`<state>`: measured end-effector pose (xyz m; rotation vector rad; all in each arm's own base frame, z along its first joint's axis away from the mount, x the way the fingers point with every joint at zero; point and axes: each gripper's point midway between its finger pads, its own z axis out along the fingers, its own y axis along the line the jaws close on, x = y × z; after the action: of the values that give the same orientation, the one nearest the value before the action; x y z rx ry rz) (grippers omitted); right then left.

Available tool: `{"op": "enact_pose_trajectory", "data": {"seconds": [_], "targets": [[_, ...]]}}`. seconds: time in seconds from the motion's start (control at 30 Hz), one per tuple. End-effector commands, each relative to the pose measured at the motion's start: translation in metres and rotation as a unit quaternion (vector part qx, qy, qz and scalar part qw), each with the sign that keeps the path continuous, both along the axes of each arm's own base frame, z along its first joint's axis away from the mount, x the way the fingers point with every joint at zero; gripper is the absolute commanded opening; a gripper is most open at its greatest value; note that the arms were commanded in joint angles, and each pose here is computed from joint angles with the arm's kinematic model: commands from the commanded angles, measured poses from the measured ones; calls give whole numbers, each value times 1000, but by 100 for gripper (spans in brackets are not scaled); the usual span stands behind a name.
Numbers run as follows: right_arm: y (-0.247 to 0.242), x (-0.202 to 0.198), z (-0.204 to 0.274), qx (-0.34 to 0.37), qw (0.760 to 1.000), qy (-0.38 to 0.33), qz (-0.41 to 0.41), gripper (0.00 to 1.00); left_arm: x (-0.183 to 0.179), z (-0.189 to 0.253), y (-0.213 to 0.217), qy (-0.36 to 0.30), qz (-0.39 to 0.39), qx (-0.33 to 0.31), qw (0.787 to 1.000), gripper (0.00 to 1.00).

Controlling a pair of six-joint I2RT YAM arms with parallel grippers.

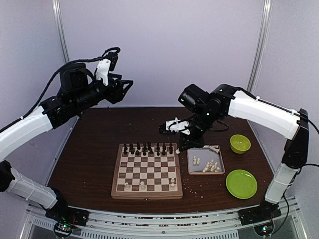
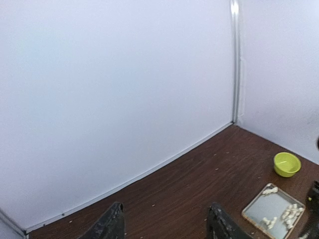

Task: Set up the chess pieces on the board
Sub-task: Place the bishop on f1.

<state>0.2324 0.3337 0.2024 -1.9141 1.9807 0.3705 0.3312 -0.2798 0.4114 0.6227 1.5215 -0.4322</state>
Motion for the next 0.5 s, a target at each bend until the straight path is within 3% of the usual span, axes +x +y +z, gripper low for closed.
{"op": "enact_pose_trajectory", "data": {"seconds": [0.0,0.17,0.47], "targets": [[13,-18,-18,-80,996,-3,47,1,30,-40,44,31,60,44,997,57],[46,-39,-36,-115,989,-6,95,1,35,-34,93,31,103,-7,994,58],[75,-71,-92,-189,970,1,154,1,18,-18,109,-2,121,-6,993,58]]}}
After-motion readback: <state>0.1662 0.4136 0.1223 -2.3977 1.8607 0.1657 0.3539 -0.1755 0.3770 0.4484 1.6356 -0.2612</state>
